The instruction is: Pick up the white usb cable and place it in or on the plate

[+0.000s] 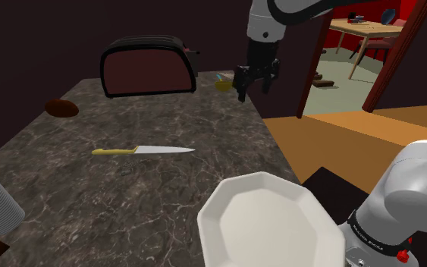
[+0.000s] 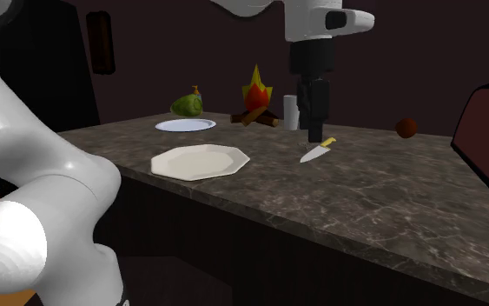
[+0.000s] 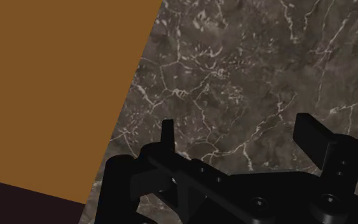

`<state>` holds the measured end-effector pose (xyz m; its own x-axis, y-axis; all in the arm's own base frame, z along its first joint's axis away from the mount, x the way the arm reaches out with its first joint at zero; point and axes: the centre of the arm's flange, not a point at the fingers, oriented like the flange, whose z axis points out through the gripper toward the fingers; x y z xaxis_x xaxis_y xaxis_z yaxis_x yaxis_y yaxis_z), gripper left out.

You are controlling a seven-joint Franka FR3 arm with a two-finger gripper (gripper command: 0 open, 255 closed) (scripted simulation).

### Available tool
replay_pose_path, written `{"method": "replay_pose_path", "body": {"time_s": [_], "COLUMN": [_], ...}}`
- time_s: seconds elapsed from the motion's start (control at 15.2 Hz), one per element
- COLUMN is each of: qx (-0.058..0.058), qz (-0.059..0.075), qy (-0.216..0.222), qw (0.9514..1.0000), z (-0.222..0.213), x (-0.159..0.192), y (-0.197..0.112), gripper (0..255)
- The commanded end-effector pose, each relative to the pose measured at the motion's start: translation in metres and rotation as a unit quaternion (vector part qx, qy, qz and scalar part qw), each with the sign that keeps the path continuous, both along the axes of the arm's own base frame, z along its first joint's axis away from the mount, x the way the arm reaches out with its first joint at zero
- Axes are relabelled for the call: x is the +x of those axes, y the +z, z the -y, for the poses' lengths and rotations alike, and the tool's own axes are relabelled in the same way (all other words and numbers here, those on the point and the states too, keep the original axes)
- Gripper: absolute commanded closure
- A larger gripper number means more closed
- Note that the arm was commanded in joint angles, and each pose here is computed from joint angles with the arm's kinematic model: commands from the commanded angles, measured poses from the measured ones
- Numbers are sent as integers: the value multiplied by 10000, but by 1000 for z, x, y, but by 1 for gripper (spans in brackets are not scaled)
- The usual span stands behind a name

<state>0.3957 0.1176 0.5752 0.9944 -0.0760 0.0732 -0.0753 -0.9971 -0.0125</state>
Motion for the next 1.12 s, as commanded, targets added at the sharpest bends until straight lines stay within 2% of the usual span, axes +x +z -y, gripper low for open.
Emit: {"method": "replay_pose_path", "body": {"time_s": [0.0,1.06], "qx": [-1,-36], "qz": [-30,-251], "qy": [59,532], "qw": [10000,9983], "z": [-25,-221], "x": [9,83], "y": [-8,-51], "gripper": [0,0]}}
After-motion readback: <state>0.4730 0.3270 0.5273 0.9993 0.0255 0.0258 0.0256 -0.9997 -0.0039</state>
